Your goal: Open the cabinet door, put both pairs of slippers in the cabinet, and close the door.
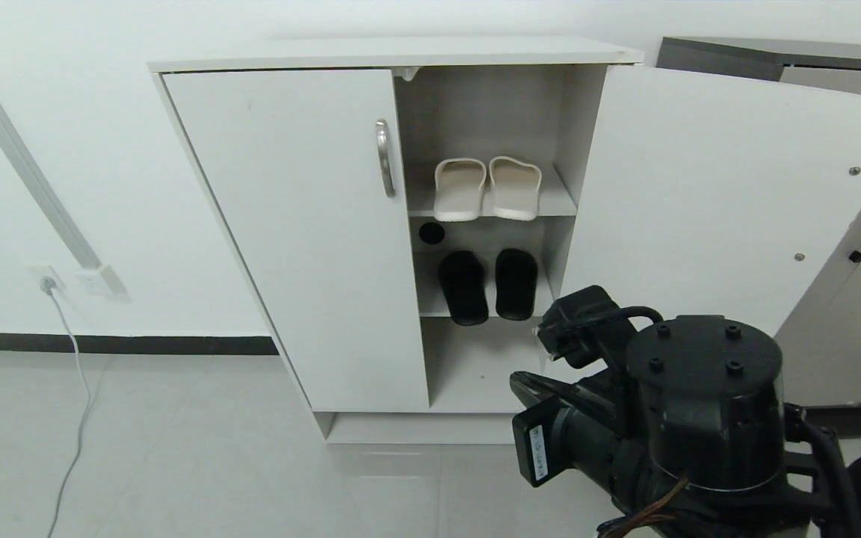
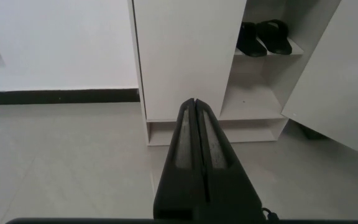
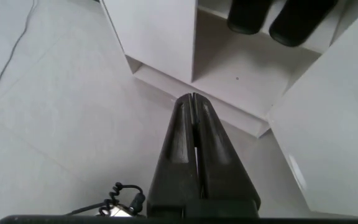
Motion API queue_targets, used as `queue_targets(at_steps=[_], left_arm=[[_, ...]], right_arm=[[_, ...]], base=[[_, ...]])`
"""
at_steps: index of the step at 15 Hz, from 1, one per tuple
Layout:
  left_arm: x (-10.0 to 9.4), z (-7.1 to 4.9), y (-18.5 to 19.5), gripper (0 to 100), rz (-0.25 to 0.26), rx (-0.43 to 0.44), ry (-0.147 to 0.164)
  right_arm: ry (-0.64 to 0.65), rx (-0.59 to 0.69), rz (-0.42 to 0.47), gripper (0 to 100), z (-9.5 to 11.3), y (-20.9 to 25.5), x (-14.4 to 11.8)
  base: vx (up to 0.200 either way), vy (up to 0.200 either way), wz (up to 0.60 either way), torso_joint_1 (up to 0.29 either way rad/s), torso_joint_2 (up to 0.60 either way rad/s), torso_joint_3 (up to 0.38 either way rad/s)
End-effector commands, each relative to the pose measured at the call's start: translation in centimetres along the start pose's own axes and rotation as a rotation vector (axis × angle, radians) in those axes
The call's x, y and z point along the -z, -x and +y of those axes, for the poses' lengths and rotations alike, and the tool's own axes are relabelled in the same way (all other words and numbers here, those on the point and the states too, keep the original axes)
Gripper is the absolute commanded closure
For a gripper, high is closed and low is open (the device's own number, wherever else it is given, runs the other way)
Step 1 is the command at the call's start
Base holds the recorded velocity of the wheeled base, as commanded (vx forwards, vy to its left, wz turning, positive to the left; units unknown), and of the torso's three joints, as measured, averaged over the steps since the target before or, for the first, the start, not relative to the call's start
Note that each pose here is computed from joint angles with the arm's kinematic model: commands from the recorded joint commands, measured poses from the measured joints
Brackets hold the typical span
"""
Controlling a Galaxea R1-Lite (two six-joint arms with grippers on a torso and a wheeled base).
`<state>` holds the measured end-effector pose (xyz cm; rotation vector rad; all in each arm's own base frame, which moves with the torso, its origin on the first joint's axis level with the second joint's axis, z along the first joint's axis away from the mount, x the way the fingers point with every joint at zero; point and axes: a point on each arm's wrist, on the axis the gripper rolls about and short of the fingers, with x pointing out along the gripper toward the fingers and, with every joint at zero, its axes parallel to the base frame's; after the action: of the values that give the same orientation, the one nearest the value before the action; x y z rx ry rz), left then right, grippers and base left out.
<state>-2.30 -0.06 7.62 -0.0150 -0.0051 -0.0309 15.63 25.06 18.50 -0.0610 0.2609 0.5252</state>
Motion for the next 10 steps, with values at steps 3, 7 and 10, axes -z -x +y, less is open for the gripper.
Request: queue_targets(at_steps=[3, 7, 10], left_arm=[[0.0, 0.0, 0.0, 100, 0.001, 0.0, 0.002], [0.0, 0.0, 0.0, 100, 0.001, 0.0, 0.002], [0.0, 0.0, 0.0, 100, 0.001, 0.0, 0.002]], right_arm=[[0.012, 0.014, 0.029, 100, -0.1, -0.9, 0.9], [0.012, 0.025, 0.037, 100, -0.4, -1.3, 1.1], [0.005, 0.037, 0.031, 100, -0.6, -1.8, 1.3]], base=[[0.0, 0.0, 0.0, 0.0, 0.0, 0.0], [0.0, 0.0, 0.0, 0.0, 0.0, 0.0], [0.0, 0.0, 0.0, 0.0, 0.0, 0.0]])
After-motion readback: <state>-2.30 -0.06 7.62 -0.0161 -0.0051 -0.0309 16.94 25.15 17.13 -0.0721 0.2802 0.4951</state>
